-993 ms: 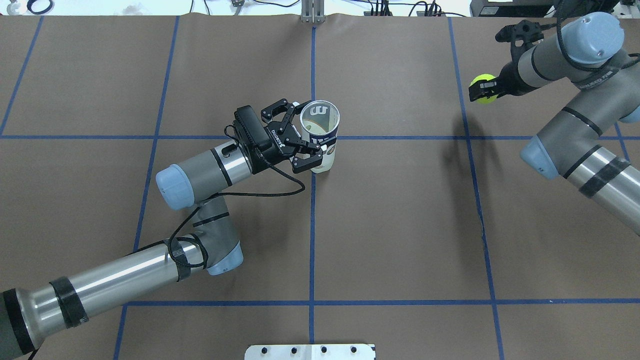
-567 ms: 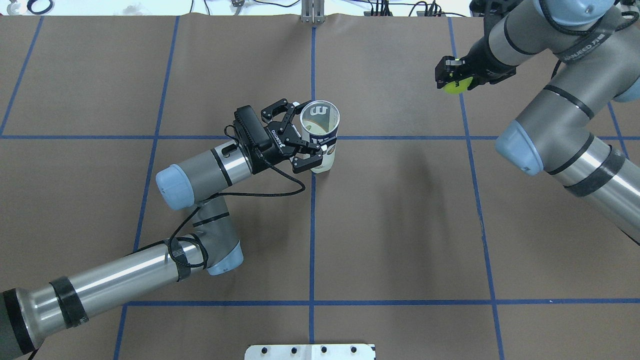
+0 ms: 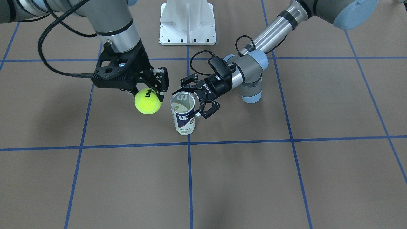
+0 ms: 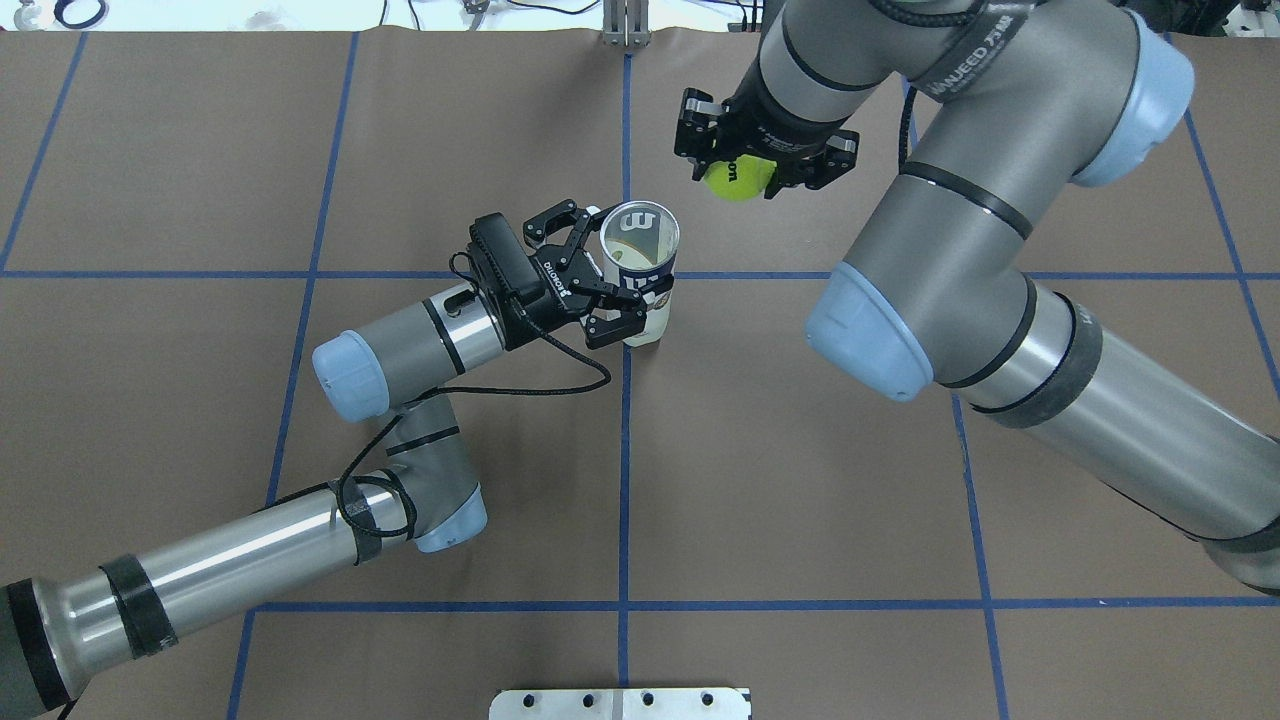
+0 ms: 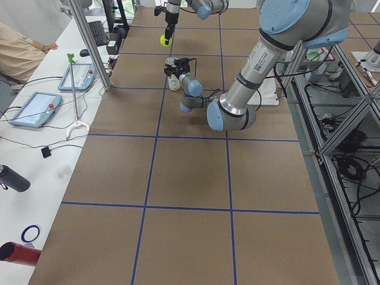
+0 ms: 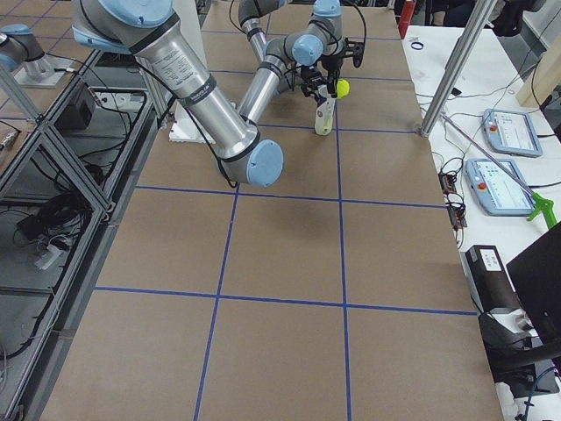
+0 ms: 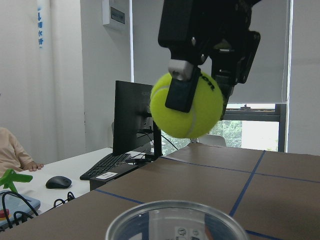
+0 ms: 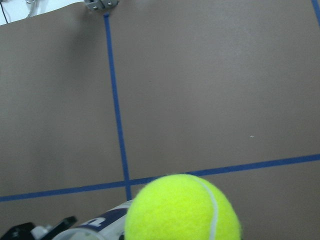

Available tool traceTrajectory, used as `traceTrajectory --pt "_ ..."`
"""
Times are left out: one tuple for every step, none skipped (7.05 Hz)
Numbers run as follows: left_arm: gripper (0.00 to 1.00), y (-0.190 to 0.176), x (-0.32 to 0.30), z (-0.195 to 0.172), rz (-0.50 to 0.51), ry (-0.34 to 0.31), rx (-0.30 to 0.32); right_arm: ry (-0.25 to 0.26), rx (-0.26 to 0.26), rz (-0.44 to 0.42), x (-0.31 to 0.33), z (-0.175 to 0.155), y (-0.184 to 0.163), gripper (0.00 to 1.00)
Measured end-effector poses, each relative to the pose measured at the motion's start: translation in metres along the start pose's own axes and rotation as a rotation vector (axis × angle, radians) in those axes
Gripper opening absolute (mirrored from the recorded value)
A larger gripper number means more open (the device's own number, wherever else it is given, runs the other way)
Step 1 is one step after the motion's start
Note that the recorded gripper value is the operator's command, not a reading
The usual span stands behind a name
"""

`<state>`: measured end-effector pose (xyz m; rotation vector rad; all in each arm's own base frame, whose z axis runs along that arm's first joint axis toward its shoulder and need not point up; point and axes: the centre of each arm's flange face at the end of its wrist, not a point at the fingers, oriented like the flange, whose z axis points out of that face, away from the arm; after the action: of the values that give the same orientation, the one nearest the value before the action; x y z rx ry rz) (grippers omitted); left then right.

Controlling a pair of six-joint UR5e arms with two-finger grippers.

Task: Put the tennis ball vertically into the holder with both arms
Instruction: 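Carry the second ball with the right gripper above the can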

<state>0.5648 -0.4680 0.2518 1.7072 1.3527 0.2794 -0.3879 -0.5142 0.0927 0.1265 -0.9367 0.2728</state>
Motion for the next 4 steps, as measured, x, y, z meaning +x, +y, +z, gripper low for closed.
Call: traceTrajectory --pt "0.98 0.000 0.000 0.000 0.000 0.000 -0.001 -0.004 -0.005 0.008 -0.018 -0.004 0.012 0.00" --pt "0.99 0.001 0.001 0.000 0.000 0.000 -0.002 -0.007 -0.003 0.008 -0.031 -0.004 0.023 0.00" --pt "0.98 0.001 0.001 0.001 -0.001 0.000 -0.003 -0.008 0.001 0.013 -0.041 -0.001 0.033 0.00" --pt "0.99 0.001 0.001 0.001 0.000 -0.001 -0.006 -0.011 0.002 0.016 -0.048 0.000 0.040 0.03"
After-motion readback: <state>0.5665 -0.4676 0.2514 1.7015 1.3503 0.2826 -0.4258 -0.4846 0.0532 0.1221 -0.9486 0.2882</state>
